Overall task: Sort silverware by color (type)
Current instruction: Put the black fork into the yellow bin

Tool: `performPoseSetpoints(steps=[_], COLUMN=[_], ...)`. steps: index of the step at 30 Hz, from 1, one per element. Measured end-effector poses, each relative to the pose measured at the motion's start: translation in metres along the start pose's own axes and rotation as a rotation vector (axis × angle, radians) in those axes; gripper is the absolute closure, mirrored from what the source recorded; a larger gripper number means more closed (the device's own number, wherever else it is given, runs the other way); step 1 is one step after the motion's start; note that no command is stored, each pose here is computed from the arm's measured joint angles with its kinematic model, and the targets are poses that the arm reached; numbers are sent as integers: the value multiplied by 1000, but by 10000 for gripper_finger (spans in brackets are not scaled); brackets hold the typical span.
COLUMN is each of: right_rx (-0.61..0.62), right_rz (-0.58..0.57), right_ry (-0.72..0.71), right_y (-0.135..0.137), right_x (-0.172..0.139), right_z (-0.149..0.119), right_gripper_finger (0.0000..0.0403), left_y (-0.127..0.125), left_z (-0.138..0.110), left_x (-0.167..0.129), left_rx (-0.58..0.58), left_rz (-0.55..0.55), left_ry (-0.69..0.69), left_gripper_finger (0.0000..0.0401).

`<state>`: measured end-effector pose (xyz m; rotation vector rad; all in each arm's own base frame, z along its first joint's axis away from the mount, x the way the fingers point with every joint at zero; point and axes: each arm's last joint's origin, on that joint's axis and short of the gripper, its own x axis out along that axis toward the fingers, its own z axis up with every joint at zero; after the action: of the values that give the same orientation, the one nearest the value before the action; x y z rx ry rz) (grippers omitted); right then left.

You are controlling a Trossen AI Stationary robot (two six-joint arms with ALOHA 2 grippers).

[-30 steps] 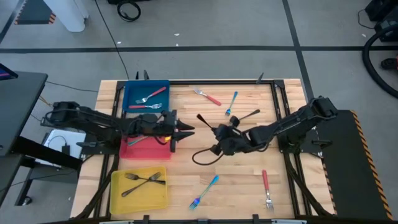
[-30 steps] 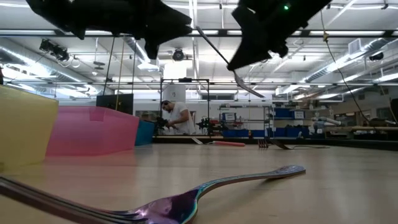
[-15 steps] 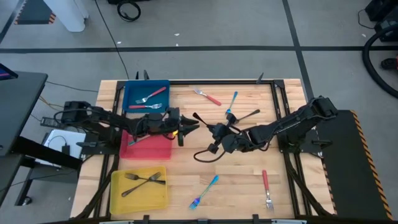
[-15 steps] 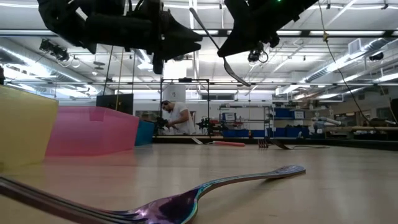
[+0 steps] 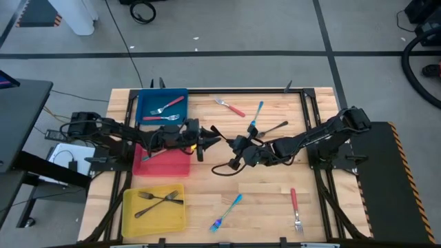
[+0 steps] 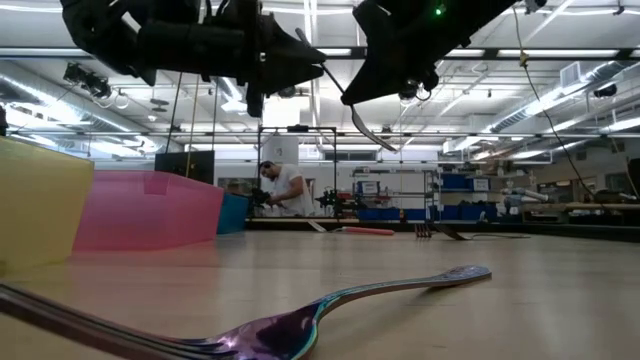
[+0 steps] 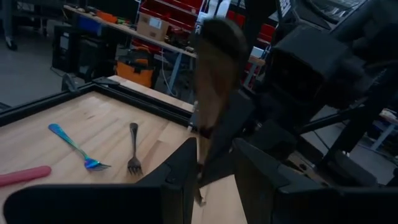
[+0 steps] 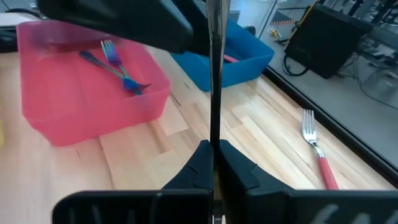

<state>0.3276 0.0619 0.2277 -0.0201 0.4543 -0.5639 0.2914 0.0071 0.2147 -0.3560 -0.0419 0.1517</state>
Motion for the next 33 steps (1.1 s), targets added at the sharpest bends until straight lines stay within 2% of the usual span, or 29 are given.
performPoseSetpoints(steps=[15, 18, 24, 33], right_rx=[45, 47, 39, 37], right_rz=[117, 146, 141, 164], right_ry=[18, 27, 28, 38], right_y=[4, 4, 4, 5], right_x=[0, 0, 0, 0], right_z=[1, 1, 0, 0], right_gripper_finger=[392, 392, 392, 382], left_y=[4, 4, 4, 4], left_z=[4, 3, 4, 3], left_x=[1, 1, 1, 1], left_rx=[21, 48, 79, 85], left_rz=[8, 4, 0, -14], left_ry=[-22, -21, -20, -6], left_gripper_finger=[303, 321, 389, 397])
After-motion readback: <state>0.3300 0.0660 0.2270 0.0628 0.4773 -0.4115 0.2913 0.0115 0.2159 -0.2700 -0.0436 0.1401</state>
